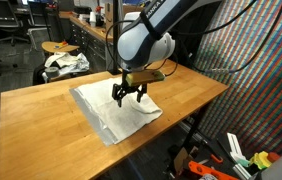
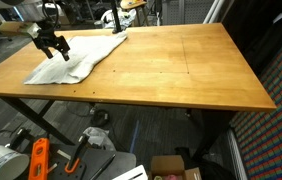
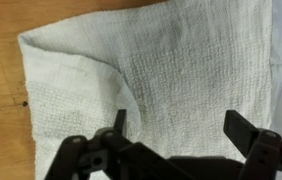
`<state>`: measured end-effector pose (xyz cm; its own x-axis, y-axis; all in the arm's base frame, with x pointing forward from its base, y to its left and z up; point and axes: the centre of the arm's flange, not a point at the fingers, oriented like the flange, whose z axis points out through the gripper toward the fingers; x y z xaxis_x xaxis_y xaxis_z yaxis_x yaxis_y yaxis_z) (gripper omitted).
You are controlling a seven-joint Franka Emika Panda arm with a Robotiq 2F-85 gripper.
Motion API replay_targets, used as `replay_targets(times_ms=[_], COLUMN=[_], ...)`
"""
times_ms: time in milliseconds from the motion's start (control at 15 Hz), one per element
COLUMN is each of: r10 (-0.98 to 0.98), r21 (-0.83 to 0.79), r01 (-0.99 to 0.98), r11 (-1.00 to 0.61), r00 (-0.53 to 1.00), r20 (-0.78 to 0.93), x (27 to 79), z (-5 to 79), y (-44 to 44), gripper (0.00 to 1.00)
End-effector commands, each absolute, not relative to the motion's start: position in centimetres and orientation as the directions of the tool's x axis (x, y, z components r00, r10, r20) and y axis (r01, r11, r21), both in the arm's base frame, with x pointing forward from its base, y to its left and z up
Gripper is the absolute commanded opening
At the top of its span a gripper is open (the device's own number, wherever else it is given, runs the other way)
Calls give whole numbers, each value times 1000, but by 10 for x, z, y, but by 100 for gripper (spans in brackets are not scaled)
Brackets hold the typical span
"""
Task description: Fold the towel in half
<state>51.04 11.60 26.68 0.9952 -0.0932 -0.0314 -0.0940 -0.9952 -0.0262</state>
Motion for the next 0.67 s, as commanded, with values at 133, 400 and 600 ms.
replay_targets(times_ms=[133, 400, 600], r10=[-135, -148, -147], r21=[-11, 16, 28], r01=[-135, -147, -146], r11=[-991, -989, -989], r00=[990, 986, 985], r20=[-44, -71, -92], x=[538, 543, 542], z=[251, 243, 237], y=[102, 89, 80], gripper=[100, 74, 49])
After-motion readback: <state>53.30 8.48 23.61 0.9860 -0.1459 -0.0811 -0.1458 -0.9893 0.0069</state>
